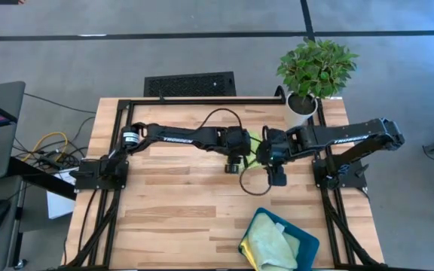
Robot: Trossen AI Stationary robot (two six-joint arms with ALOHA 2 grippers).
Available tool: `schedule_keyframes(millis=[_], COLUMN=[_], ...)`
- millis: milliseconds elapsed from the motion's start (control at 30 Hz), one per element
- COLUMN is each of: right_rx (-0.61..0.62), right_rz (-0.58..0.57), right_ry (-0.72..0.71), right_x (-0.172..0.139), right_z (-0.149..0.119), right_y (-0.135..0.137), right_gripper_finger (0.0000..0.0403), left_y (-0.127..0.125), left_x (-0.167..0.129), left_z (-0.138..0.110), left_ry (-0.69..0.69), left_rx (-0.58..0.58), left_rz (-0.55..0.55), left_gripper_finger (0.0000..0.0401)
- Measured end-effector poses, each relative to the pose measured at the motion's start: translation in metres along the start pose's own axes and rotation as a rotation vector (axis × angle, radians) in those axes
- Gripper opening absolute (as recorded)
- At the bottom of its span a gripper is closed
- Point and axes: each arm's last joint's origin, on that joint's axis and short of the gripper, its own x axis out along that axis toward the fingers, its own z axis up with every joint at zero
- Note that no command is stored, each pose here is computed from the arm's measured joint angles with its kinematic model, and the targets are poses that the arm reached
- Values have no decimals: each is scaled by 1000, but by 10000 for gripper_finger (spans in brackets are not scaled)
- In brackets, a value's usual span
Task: Fold microfiber towels
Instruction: Put the green towel in the bin
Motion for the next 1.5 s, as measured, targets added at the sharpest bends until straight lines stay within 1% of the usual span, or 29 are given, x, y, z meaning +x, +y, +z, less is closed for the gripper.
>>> schedule_keyframes(millis=[133, 300, 467, 533, 633, 733, 833, 933, 1033, 1133, 1267, 1500], right_rx=[-47, -100, -168, -195, -233, -262, -292, -363, -416, -430, -432, -404], right_rz=[6, -47, -91, -92, -97, -107, -116, -126, -141, -155, -123, -137], right_ry=[40, 77, 49, 13, 9, -5, -43, -74, -107, -128, -197, -242], right_x=[13, 32, 54, 63, 74, 80, 86, 96, 104, 113, 123, 136], right_z=[-9, -21, -29, -30, -35, -36, -35, -37, -39, -43, -47, -55], right_y=[12, 23, 26, 26, 23, 17, 13, 9, 5, -1, -10, -21], right_gripper_finger=[221, 221, 221, 221, 221, 221, 221, 221, 221, 221, 221, 221], left_y=[-1, -6, -17, -21, -27, -33, -38, -44, -51, -57, -65, -68], left_x=[-14, -31, -48, -58, -70, -80, -87, -93, -96, -98, -100, -101], left_z=[-7, -10, -11, -9, -8, -9, -12, -15, -17, -16, -15, -15], left_ry=[89, 160, 207, 215, 224, 247, 288, 322, 347, 339, 332, 328], left_rx=[-54, -113, -144, -154, -167, -180, -214, -245, -243, -248, -236, -238], left_rz=[-22, -36, -38, -16, 40, 74, 121, 197, 259, 292, 313, 330], left_gripper_finger=[158, 158, 158, 158, 158, 158, 158, 158, 158, 158, 158, 158])
